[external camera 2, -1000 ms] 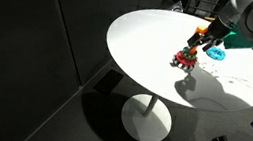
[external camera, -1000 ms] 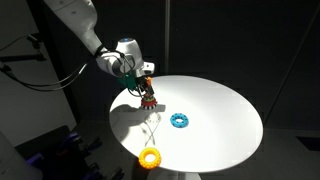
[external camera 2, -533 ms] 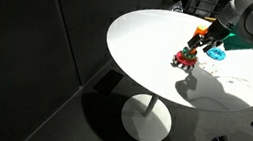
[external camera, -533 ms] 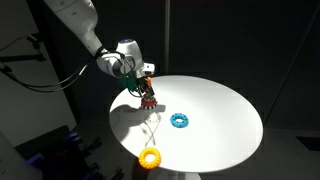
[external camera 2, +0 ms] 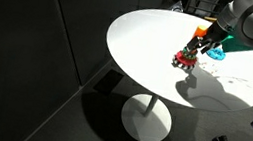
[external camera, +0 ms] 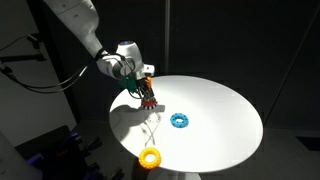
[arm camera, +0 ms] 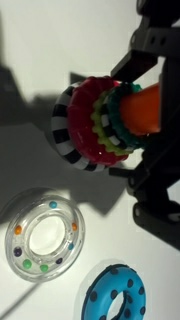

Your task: Move the green toy to the table

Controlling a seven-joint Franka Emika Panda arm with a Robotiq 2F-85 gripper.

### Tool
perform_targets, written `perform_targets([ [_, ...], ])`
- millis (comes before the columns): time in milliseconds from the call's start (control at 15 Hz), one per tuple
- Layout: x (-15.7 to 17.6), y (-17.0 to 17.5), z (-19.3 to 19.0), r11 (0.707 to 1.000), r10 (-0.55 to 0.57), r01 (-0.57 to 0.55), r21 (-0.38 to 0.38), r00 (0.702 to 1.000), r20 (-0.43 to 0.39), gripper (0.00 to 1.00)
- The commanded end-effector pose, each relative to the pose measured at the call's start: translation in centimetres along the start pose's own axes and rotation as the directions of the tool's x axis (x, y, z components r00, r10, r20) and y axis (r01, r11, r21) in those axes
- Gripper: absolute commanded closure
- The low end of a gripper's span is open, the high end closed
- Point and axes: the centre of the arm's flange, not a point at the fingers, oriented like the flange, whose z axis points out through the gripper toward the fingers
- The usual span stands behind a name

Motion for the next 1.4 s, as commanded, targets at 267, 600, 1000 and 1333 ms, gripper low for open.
perform_targets([
  [267,0.3,-0.4,0.2,1.0,-0.004,0.004,-0.011,1.0,-0.03,0.62],
  [600,0.3,-0.6,-0.5,1.0,-0.002,0.001,-0.007,0.999,-0.032,0.62],
  [1000,0.6,-0.9,-1.7,1.0,0.001,-0.001,0.0,0.999,-0.039,0.62],
  [1333,1.4,-1.1,-3.8,1.0,0.024,-0.023,0.003,0.998,-0.065,0.62],
])
